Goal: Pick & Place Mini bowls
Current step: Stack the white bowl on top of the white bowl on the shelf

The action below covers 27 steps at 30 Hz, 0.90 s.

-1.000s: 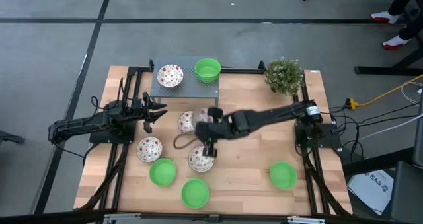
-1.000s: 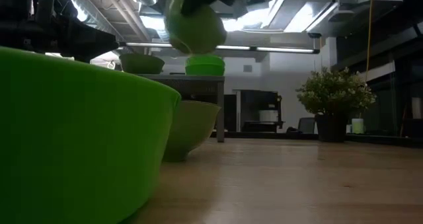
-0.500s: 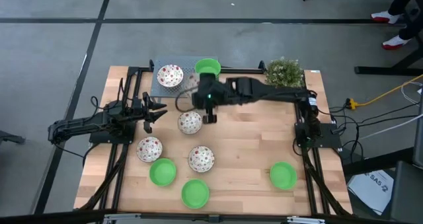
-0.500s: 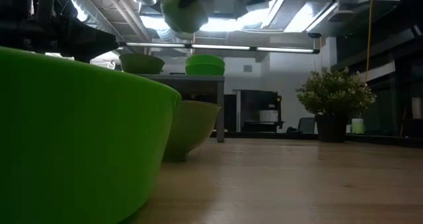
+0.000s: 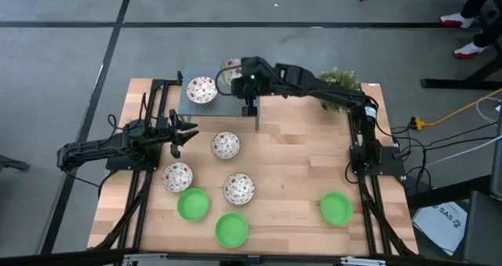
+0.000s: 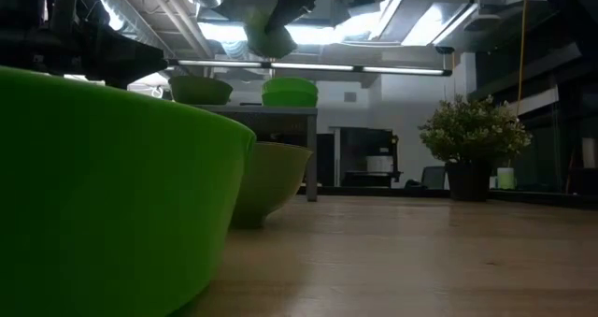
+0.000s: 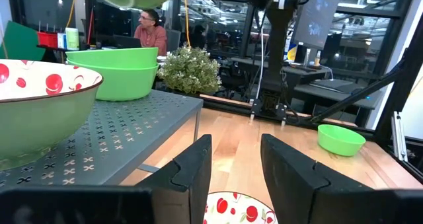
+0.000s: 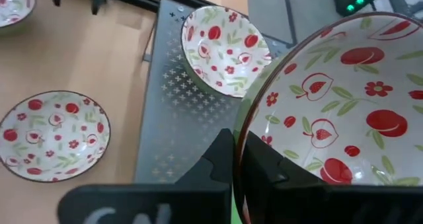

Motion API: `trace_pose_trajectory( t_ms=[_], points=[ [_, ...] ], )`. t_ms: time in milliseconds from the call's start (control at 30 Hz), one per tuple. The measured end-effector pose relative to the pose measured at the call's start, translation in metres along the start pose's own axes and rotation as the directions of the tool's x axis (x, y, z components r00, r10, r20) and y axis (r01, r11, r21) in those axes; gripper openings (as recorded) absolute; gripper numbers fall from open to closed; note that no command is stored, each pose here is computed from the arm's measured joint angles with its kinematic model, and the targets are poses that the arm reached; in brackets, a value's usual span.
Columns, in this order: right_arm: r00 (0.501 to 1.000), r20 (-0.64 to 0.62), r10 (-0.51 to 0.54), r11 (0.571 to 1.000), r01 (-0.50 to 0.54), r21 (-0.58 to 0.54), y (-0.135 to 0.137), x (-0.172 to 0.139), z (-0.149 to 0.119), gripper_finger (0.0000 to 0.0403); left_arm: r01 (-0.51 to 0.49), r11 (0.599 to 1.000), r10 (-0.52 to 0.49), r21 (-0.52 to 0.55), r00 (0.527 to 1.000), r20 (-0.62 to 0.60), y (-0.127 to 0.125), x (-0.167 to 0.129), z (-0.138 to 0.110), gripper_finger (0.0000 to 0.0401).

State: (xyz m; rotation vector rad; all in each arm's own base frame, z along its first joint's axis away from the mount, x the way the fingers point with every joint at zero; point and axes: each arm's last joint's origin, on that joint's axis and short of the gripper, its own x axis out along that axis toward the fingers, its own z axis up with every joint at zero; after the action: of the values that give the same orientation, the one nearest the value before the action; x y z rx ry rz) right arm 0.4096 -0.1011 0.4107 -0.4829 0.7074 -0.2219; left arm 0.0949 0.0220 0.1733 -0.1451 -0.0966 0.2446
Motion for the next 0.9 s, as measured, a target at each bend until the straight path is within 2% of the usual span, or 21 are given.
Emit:
trace_pose_trajectory(
  t_ms=[200, 533, 733, 900],
  points=[
    [0.999, 0.035, -0.018, 1.000, 0.018, -0.003, -0.025, 0.005, -0.011, 0.0016, 0.000, 1.000, 0.000, 0.000, 1.000, 0.000, 0.000, 0.000, 0.000, 0.0125],
    [0.998, 0.053, 0.042, 0.998, -0.045, 0.050, -0.062, 0.009, -0.039, 0.0016, 0.000, 1.000, 0.000, 0.000, 1.000, 0.000, 0.000, 0.000, 0.000, 0.0125],
    [0.995, 0.064, 0.077, 0.993, -0.082, 0.084, -0.071, 0.012, -0.047, 0.0016, 0.000, 1.000, 0.000, 0.000, 1.000, 0.000, 0.000, 0.000, 0.000, 0.0125],
    [0.991, 0.037, 0.131, 0.986, -0.134, 0.102, -0.067, 0.024, -0.053, 0.0016, 0.000, 1.000, 0.000, 0.000, 1.000, 0.000, 0.000, 0.000, 0.000, 0.0125]
  ],
)
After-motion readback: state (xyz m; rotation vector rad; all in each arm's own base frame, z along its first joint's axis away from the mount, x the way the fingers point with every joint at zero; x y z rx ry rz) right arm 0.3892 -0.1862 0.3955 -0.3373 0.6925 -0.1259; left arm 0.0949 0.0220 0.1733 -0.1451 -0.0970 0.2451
